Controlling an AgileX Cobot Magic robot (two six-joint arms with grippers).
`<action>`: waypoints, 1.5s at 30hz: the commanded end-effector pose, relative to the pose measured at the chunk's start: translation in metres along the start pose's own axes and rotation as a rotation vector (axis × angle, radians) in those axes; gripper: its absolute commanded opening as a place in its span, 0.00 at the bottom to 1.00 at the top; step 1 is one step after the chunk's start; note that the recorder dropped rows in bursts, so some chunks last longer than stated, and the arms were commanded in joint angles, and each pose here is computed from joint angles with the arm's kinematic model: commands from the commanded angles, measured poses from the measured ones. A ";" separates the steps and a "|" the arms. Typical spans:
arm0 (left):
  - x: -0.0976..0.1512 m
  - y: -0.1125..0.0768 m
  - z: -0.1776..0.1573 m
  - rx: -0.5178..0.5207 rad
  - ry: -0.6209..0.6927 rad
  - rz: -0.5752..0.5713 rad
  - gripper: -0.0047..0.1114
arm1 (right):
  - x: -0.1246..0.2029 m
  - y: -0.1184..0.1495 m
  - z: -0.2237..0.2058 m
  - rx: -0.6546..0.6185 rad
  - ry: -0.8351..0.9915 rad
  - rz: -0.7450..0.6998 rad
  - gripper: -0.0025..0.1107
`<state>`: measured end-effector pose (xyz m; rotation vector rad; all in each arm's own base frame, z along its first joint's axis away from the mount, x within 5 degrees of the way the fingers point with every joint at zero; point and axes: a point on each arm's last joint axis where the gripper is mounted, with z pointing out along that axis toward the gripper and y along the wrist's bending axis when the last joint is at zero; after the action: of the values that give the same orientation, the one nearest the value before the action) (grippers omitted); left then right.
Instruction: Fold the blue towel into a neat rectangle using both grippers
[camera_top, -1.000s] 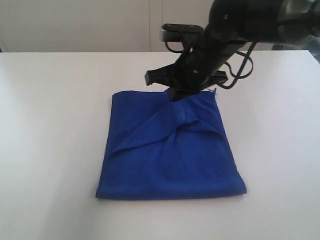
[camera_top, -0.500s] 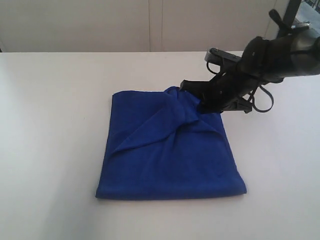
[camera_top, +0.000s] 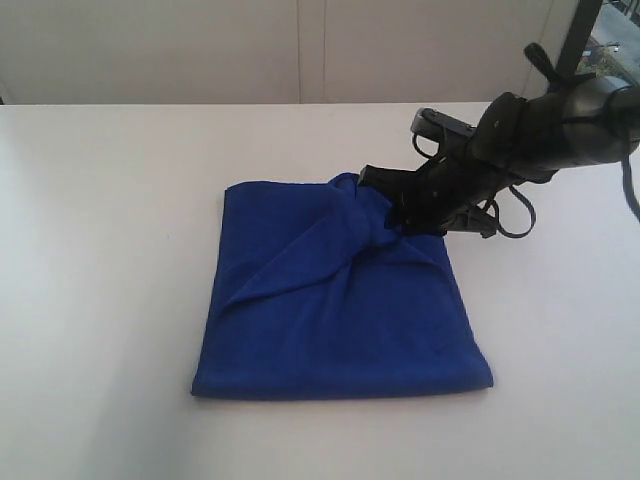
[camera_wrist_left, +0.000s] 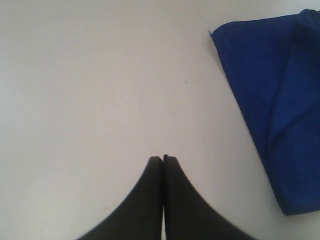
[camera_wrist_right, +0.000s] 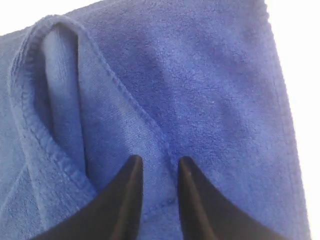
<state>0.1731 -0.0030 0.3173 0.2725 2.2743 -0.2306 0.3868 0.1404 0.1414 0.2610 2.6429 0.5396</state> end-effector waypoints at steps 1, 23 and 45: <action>0.001 -0.001 -0.001 0.009 0.001 -0.003 0.04 | -0.001 -0.004 -0.001 0.012 0.006 -0.009 0.24; 0.001 -0.001 -0.001 0.009 0.001 -0.003 0.04 | -0.001 -0.005 -0.001 0.026 0.000 -0.042 0.24; 0.001 -0.001 -0.001 0.009 0.001 -0.003 0.04 | 0.005 -0.001 0.000 0.016 0.043 0.007 0.19</action>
<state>0.1731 -0.0030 0.3173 0.2725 2.2743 -0.2306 0.3837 0.1399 0.1396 0.2562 2.6827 0.5262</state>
